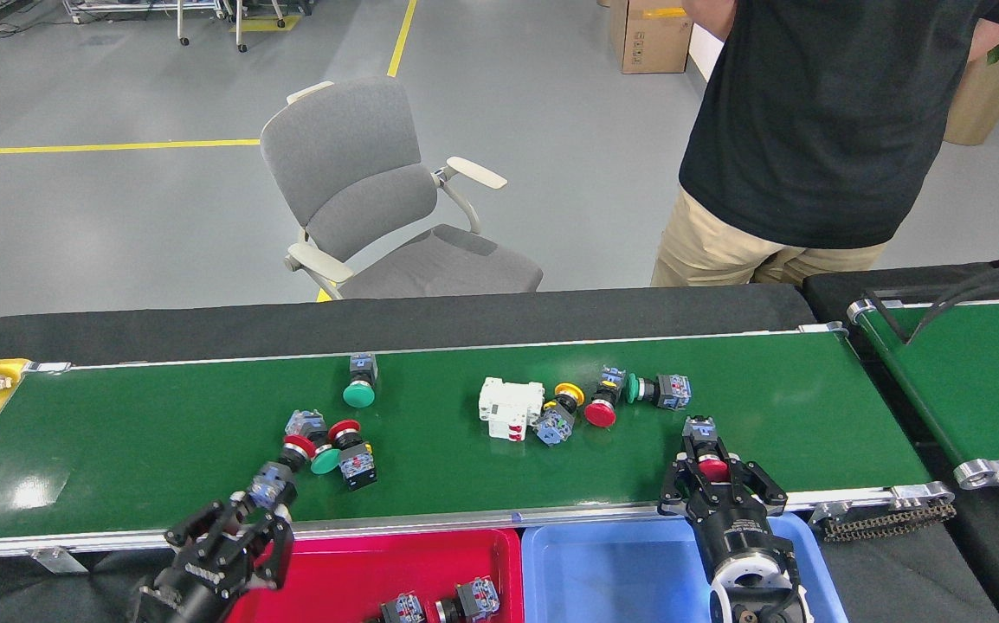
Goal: Pick switch part from conveyor to tray
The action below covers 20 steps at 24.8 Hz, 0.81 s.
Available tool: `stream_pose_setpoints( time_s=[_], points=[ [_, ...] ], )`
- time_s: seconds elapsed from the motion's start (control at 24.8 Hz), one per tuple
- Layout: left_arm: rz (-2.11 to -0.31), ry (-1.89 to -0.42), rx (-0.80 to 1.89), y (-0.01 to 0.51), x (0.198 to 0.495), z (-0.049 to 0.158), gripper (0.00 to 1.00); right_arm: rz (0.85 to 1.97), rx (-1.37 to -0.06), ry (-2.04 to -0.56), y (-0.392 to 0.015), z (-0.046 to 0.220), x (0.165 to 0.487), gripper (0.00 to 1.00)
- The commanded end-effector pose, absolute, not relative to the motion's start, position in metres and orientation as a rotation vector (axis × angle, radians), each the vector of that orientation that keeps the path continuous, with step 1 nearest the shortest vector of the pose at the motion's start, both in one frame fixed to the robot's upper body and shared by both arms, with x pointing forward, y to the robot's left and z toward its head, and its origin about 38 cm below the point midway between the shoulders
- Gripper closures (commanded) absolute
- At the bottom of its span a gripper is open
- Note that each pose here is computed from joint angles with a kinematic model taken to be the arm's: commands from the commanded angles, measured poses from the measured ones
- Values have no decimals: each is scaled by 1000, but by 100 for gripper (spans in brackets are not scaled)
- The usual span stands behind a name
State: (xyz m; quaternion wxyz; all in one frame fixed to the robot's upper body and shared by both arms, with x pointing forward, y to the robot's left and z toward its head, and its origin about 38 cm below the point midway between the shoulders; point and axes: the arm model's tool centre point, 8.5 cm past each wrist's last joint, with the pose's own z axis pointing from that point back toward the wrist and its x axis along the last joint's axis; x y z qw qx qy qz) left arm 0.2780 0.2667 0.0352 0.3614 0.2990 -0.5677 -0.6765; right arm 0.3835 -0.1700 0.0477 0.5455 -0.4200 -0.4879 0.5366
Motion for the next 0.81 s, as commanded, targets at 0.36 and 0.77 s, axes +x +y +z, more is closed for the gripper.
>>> stream_pose_setpoints(
  time_s=[0.36,0.77],
  points=[
    [-1698,-1523,712,241,245,36,0,1829,-597,-1848,-36,86,307,0],
    [-1242,-1006,1165,348,263,37,0,1608,-749,-1687,-85,83,327,0]
  ],
)
